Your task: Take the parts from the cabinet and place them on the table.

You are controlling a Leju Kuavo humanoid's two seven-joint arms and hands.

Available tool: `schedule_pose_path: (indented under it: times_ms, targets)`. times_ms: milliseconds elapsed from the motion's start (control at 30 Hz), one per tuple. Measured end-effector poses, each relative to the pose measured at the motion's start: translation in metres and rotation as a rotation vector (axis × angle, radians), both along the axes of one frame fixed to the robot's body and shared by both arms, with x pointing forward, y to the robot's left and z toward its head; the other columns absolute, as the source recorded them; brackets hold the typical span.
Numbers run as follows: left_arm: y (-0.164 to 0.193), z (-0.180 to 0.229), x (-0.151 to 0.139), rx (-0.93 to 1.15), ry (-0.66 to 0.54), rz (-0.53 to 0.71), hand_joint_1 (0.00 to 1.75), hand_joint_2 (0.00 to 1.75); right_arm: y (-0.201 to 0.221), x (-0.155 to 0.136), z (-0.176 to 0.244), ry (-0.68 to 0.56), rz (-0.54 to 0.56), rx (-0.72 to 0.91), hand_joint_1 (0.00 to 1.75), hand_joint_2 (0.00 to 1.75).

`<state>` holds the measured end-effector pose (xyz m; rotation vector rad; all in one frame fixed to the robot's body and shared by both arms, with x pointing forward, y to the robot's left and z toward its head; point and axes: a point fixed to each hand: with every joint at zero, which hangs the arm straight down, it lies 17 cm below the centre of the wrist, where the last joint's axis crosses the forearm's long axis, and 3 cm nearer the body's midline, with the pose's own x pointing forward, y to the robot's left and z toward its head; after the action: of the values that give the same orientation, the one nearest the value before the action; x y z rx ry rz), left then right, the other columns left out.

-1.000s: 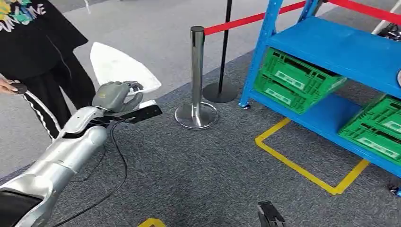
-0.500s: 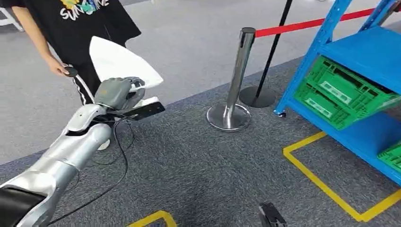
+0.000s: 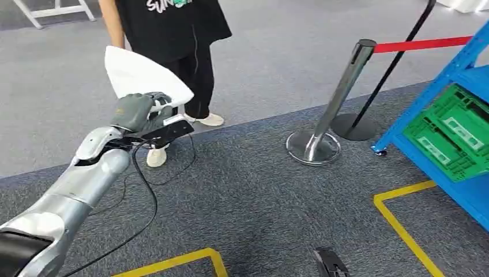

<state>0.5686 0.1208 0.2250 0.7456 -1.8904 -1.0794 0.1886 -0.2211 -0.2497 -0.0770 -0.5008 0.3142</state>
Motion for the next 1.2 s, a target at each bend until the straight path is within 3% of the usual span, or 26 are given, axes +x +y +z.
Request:
schedule_pose_path:
  times_ms: [433, 1200]
  targets:
    - [-0.002, 0.005, 0.0, -0.007, -0.009, 0.0, 1.57, 1.75, 0.0, -0.002, 0.0, 0.001, -0.004, 0.003, 0.0, 0.0]
    - [0.03, 0.007, 0.009, -0.091, 0.063, 0.043, 1.57, 1.75, 0.007, -0.011, -0.003, 0.019, -0.004, 0.002, 0.0, 0.0]
